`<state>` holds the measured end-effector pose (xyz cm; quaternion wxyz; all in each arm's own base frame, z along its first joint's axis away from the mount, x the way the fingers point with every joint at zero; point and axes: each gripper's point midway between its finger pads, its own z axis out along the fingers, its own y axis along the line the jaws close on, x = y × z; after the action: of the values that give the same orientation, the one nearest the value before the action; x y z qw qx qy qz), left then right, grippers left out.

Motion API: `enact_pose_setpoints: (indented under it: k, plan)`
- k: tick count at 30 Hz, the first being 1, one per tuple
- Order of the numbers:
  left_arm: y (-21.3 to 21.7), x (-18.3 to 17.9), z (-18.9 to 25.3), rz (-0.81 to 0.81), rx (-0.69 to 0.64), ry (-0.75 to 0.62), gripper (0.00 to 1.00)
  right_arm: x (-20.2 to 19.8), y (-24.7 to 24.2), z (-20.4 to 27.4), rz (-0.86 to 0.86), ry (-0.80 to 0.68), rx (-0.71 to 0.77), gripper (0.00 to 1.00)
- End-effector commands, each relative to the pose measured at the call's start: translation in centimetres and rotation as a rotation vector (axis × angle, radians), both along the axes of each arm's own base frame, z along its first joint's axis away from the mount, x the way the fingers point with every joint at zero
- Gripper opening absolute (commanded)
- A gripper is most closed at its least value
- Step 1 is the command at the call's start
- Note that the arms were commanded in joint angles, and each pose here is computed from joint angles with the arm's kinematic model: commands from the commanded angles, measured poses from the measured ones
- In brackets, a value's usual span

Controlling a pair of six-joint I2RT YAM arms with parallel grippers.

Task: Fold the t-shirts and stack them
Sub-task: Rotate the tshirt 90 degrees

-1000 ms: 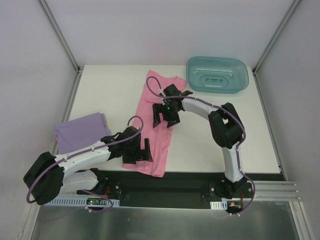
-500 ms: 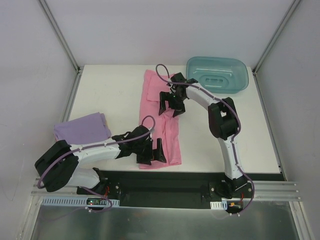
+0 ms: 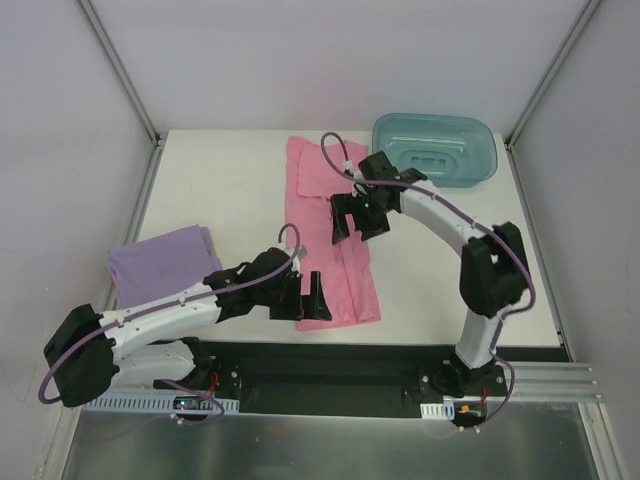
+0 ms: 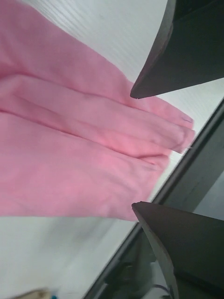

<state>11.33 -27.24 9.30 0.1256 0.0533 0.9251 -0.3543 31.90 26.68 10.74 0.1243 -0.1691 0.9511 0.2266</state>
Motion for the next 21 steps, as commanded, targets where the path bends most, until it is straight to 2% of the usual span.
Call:
enact_pose_setpoints:
  k: [1, 2, 3, 7, 21]
  plan:
    - [4.5, 1.6, -1.3, 0.119, 0.149, -0.016, 0.99, -4.4, -0.2, 1.4, -0.008, -0.032, 0.115, 0.97]
    - [5.3, 1.8, -1.7, 0.148, 0.166, 0.002, 0.99, -5.5, 0.0, 2.2, -0.028, -0.021, 0.168, 0.97]
    - [6.2, 1.6, -2.2, 0.173, 0.181, 0.032, 0.99, -7.0, -0.5, 0.2, -0.035, 0.010, 0.171, 0.97]
    - [8.8, 1.4, -4.2, 0.267, 0.196, 0.103, 0.99, -10.2, -0.9, -1.1, -0.040, 0.031, 0.170, 0.97]
    - [11.0, 0.8, -5.2, 0.338, 0.232, 0.128, 0.99, -13.1, -0.6, -4.8, 0.040, 0.108, -0.009, 0.97]
